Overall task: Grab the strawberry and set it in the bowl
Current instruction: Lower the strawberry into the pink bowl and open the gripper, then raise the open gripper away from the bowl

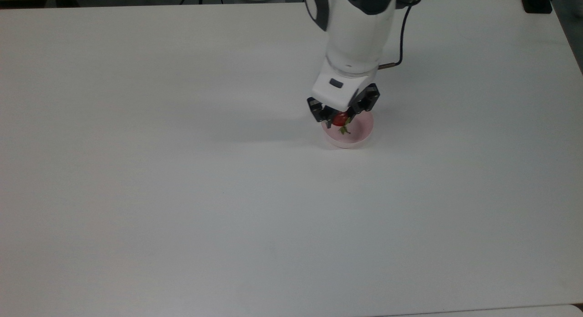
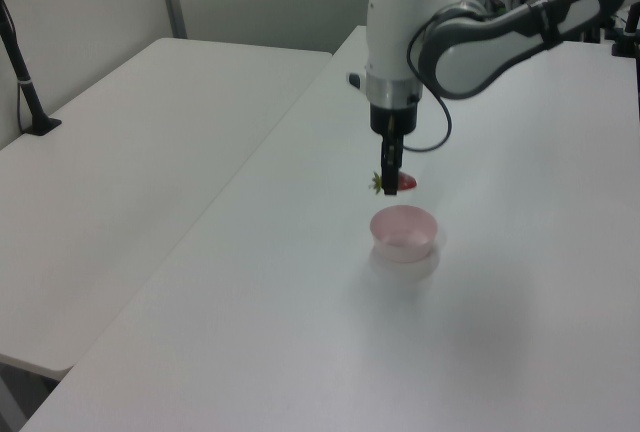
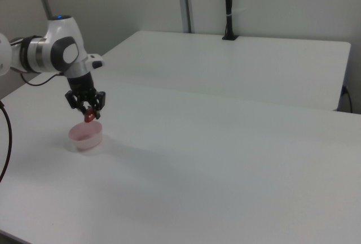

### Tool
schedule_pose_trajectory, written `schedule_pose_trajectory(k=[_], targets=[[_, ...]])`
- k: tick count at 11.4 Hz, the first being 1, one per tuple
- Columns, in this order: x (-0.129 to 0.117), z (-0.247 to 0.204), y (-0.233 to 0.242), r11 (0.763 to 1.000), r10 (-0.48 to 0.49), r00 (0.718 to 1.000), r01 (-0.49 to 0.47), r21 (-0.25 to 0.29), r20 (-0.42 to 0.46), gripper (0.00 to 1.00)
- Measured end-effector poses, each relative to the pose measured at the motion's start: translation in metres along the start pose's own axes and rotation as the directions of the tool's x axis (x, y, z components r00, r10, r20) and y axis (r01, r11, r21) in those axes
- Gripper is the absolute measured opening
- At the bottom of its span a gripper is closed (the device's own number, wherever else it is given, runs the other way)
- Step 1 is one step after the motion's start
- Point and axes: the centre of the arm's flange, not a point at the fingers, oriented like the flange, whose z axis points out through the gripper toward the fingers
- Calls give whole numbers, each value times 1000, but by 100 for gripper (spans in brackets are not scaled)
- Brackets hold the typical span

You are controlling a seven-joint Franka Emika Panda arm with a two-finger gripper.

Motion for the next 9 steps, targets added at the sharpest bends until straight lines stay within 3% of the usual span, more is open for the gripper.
schedule_pose_trajectory(k=[2,3,6,9], targets=[[-5,23,-20,1000,-7,999,7,-1,41,47],[-5,36,-24,1000,13,998,-12,-11,60,57],[-5,51,-36,998,50,996,-47,-49,75,99],[-11,-5,-7,990,135,988,-131,-59,69,100]])
